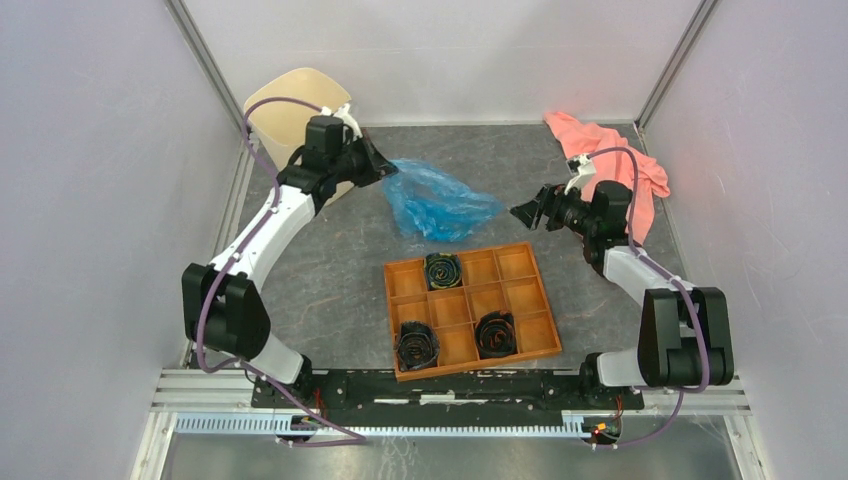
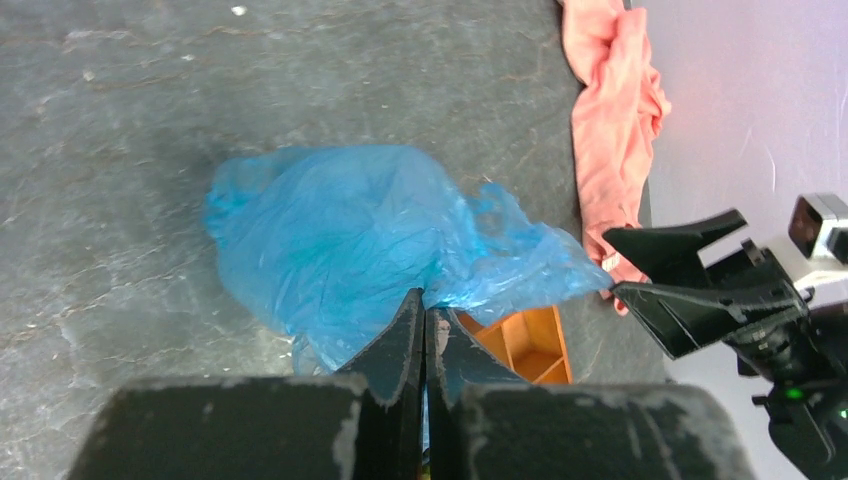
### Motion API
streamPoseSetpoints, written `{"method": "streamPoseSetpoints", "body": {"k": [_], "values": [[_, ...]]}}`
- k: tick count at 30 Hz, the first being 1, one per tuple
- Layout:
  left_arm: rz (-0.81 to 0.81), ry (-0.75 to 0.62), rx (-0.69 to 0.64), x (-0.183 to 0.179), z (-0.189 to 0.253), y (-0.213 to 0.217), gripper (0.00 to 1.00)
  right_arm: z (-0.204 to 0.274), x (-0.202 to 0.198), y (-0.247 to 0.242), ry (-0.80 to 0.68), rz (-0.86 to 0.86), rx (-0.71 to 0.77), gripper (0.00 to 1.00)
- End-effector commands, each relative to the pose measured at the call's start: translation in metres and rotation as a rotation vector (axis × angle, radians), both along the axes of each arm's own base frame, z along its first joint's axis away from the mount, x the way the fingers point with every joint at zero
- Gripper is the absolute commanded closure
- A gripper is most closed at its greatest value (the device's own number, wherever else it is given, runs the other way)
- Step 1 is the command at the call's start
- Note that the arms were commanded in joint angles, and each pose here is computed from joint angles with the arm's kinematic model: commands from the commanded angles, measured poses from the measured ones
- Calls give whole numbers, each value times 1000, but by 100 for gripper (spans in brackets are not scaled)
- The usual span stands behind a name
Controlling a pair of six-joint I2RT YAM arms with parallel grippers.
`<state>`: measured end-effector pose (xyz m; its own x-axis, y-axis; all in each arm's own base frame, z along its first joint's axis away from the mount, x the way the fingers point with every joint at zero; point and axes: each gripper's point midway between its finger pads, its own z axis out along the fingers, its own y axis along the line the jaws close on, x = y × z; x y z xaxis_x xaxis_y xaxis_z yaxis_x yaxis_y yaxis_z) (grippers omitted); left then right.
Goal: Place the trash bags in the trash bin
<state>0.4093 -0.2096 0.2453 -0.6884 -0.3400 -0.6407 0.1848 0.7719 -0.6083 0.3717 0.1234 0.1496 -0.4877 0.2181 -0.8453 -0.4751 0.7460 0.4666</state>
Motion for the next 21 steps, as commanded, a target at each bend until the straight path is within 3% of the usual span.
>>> {"method": "streamPoseSetpoints", "body": {"k": [1, 4, 9, 17, 21], "values": [[72, -7, -158, 7, 5, 24, 98, -8, 9, 12, -42, 24, -85, 16], [123, 8, -155, 11, -8, 44, 98, -19, 18, 39, -19, 92, -90, 30], [158, 23, -129, 13, -21, 60, 98, -14, 28, 89, -80, 257, -67, 43], [152, 15, -115, 10, -16, 69, 98, -10, 29, 122, -308, 433, -78, 27], [112, 1, -144, 5, -5, 63, 98, 1, 22, 144, -339, 485, 41, 31]]}}
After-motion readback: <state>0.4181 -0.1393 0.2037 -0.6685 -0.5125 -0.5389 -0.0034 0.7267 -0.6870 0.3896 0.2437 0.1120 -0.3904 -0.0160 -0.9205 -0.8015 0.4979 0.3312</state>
